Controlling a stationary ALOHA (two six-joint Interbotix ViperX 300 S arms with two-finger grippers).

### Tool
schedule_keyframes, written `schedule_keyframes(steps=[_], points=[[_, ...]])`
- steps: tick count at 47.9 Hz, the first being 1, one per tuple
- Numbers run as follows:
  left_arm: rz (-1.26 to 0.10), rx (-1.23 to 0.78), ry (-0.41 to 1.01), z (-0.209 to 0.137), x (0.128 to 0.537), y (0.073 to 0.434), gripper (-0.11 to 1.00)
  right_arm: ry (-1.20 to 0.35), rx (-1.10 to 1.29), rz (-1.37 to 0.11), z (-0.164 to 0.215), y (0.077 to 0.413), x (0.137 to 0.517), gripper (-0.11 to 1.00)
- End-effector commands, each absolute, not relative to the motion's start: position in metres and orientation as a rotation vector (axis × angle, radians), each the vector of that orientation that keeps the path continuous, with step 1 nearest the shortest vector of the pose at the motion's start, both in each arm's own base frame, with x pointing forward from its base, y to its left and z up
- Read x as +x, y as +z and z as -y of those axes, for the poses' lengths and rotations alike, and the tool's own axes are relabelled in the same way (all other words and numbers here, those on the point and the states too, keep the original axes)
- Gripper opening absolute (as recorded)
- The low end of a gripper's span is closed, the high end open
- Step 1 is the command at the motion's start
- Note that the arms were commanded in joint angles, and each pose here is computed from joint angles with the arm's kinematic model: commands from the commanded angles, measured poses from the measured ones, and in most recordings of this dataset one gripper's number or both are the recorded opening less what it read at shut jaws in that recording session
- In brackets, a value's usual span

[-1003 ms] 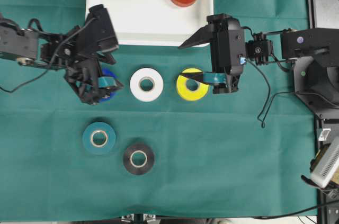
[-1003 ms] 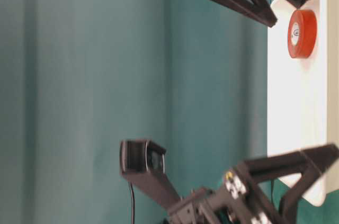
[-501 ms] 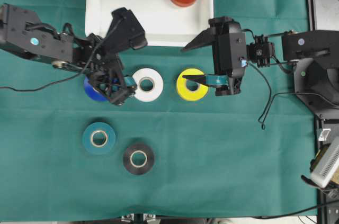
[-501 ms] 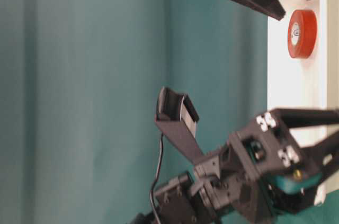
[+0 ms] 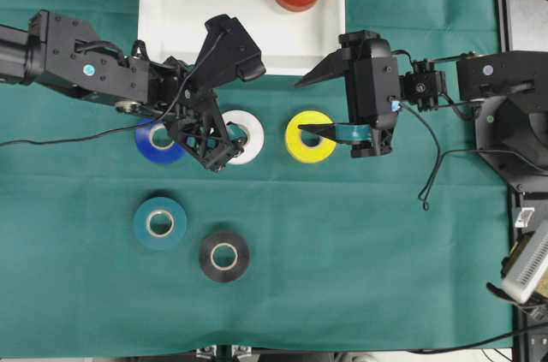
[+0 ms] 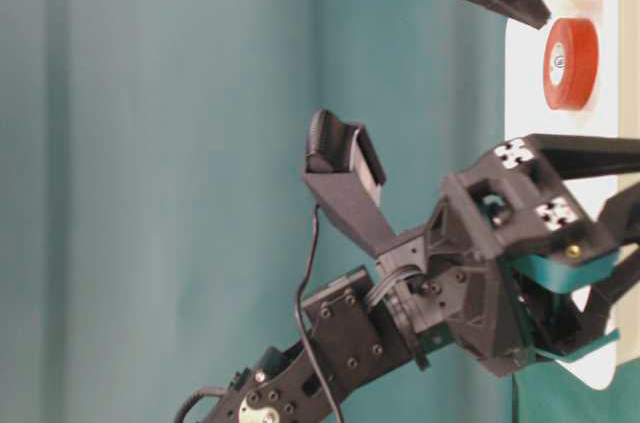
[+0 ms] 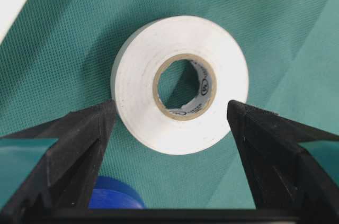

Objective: Put the tape alternately from left to right into the white case.
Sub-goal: 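Move left gripper to white tape and grasp it through the core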

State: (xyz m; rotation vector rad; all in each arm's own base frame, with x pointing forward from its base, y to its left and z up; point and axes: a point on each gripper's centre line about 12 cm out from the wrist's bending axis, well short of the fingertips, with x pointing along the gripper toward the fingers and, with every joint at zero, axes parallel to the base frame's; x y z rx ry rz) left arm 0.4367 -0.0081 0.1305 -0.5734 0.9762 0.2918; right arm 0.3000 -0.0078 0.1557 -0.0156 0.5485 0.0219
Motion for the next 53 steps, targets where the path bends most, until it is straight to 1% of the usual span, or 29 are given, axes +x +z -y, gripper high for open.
schedule_keyframes(steps=[1,14,27,41,53], points=[[-0.949,-0.576,0.281,0.009,0.443,0.145,0.43,0.030,-0.018,-0.504,0.005,0.167,0.302,0.81],[-0.956,-0.583,0.301,0.001,0.443,0.142,0.43,0.036,-0.019,-0.504,0.003,0.167,0.302,0.81],[-0.966,-0.584,0.310,-0.002,0.453,0.136,0.43,0.040,-0.019,-0.498,0.002,0.168,0.302,0.81],[-1.036,-0.587,0.353,-0.011,0.442,0.124,0.43,0.042,-0.020,-0.497,0.002,0.168,0.302,0.81],[-1.030,-0.591,0.357,-0.014,0.443,0.125,0.43,0.043,-0.018,-0.510,0.002,0.163,0.303,0.81]])
